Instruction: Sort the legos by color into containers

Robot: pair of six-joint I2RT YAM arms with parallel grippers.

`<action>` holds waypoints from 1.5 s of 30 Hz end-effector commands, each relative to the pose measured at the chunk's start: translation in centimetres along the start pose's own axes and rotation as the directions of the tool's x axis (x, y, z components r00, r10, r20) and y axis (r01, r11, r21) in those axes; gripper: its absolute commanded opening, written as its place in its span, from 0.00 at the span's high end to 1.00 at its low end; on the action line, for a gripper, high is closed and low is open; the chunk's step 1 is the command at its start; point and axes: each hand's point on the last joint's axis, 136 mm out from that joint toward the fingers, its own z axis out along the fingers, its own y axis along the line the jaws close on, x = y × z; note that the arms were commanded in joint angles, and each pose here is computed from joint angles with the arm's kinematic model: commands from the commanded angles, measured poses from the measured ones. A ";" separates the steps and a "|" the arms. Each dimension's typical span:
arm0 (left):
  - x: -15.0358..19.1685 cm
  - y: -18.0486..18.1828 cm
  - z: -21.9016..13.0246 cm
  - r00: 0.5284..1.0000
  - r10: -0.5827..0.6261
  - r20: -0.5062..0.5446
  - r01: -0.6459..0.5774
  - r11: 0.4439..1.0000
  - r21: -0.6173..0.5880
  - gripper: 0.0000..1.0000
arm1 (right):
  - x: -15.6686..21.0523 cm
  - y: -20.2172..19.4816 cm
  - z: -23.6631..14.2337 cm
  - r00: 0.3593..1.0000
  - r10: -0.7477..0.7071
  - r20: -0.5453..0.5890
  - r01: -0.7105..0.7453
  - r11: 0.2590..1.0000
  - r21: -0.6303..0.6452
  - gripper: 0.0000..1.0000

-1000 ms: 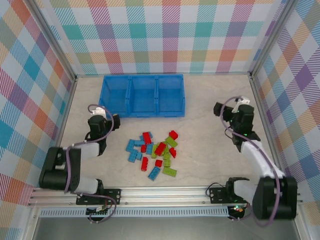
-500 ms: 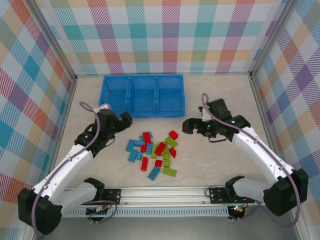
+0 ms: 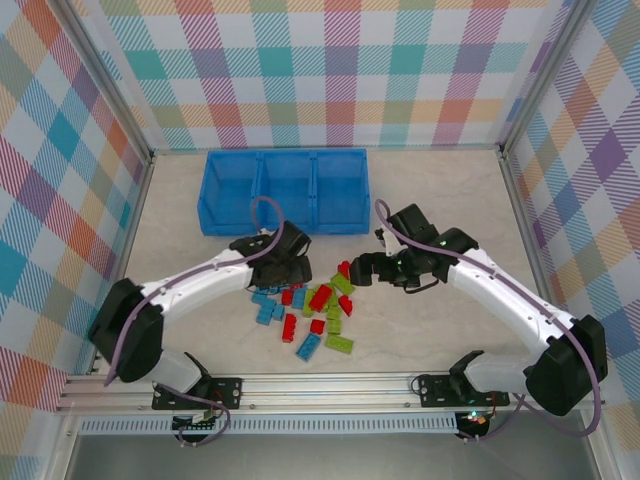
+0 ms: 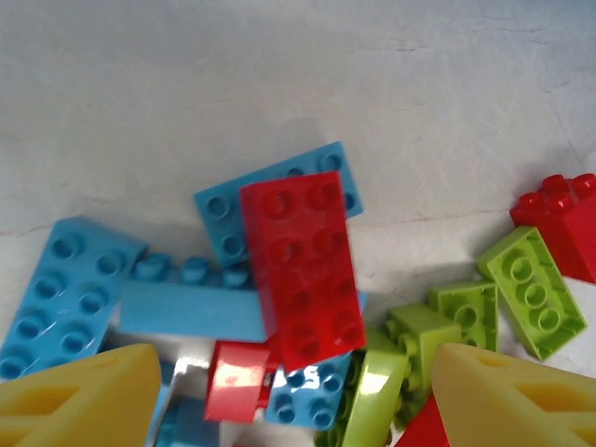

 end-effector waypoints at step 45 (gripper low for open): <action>-18.4 5.4 -5.8 0.909 -0.173 0.379 0.208 0.977 -0.053 0.78 | 0.2 -0.2 -2.6 0.989 0.085 0.117 -0.084 0.996 -0.013 0.00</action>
